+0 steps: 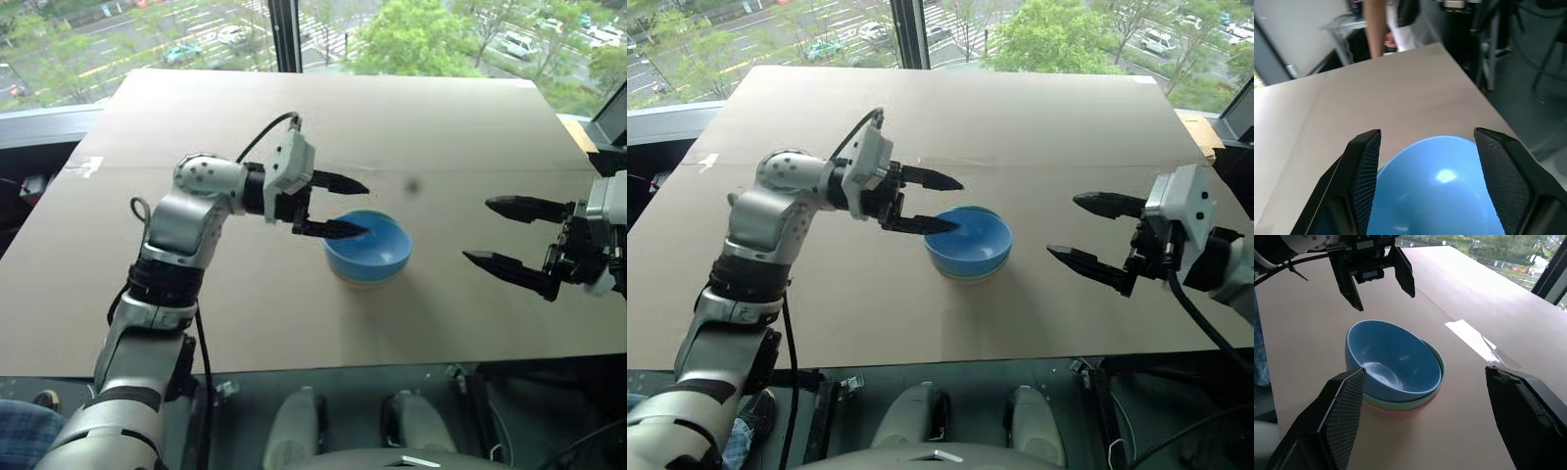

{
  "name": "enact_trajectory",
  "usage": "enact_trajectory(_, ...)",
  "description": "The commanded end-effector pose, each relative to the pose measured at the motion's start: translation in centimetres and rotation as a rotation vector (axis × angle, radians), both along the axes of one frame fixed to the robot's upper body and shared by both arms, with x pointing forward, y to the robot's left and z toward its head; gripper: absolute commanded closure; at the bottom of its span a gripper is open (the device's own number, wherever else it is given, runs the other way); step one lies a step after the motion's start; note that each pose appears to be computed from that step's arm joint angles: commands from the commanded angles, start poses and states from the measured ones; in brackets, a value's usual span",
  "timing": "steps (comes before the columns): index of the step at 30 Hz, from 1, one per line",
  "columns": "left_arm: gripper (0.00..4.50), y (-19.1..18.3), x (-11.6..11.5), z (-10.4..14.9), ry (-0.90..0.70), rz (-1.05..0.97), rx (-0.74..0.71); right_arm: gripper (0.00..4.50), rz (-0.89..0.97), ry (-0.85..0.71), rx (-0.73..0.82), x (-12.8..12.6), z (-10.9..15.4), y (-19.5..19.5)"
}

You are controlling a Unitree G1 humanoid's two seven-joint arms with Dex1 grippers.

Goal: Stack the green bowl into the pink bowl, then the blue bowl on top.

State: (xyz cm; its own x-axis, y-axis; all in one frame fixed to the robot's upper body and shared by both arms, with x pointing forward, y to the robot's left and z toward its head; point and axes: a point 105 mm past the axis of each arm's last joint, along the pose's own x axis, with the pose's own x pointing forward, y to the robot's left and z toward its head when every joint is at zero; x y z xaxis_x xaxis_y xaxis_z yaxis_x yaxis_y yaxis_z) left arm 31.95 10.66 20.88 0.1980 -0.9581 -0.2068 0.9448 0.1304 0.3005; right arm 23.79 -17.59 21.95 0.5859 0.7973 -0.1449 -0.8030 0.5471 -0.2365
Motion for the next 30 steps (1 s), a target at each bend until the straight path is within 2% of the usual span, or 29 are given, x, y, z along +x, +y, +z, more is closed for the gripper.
enact_trajectory(1, 1.3, 3.6, -0.2, -0.7, -0.026, 0.203, -0.033, 0.42, -0.063, -0.026, 0.041, 0.5, -0.4, -0.8)
enact_trajectory(8, 1.3, 9.4, -1.6, -4.1, 0.045, 0.466, -0.082, 0.42, -0.114, 0.033, 0.083, 1.2, -3.9, -1.7)
enact_trajectory(15, 1.3, 12.1, -4.1, -5.6, 0.067, 0.596, -0.132, 0.42, -0.138, 0.033, 0.04, 1.4, -7.0, -3.2)
enact_trajectory(21, 1.3, 13.4, -5.5, -6.1, 0.063, 0.681, -0.135, 0.42, -0.134, 0.021, 0.021, 1.3, -7.9, -4.1)
enact_trajectory(30, 1.3, 13.5, -5.7, -5.7, 0.036, 0.721, -0.166, 0.42, -0.123, 0.02, 0.019, 1.3, -8.2, -4.1)
